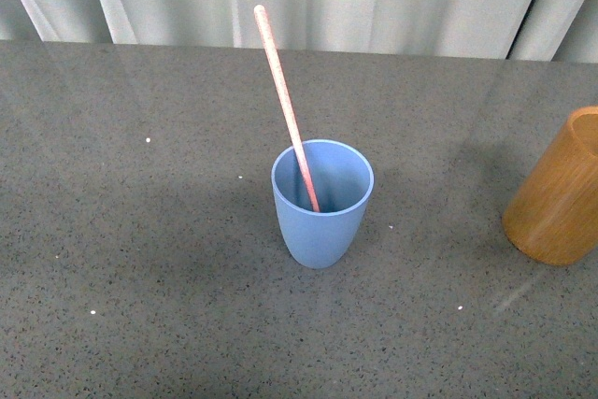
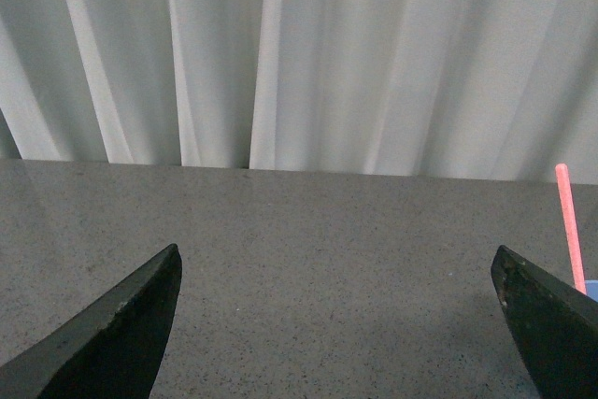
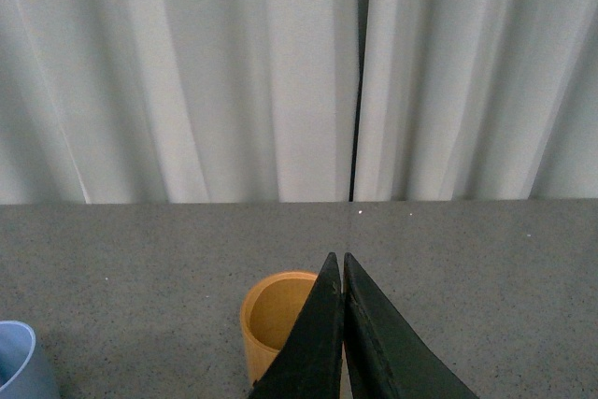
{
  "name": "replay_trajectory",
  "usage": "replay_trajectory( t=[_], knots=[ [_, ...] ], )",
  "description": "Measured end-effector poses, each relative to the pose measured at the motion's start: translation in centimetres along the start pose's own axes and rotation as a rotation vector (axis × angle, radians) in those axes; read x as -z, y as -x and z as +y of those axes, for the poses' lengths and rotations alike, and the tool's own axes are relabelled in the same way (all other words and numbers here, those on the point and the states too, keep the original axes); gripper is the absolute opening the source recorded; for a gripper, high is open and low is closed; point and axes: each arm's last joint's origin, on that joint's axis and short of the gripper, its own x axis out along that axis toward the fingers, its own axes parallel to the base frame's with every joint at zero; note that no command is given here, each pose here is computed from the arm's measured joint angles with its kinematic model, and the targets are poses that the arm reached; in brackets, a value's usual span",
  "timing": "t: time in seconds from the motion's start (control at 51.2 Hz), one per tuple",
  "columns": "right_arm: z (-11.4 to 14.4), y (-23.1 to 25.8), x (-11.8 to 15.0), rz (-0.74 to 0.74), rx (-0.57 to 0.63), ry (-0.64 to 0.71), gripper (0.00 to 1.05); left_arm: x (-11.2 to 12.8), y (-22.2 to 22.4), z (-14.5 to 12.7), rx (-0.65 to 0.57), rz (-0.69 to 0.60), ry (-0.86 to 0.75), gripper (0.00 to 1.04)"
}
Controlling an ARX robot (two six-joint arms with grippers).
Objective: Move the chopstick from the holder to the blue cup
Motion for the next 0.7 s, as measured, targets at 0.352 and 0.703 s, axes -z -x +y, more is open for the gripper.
replay_trajectory(
  t=[0.352,0.703],
  knots=[
    [0.0,1.3,0.3,0.005,0.000,0.000,0.01,0.0,0.0,0.0,0.000,0.000,0.000,0.98],
    [0.0,1.4,0.3,0.006,0.000,0.000,0.17,0.0,0.0,0.0,0.000,-0.002,0.000,0.98]
  ],
)
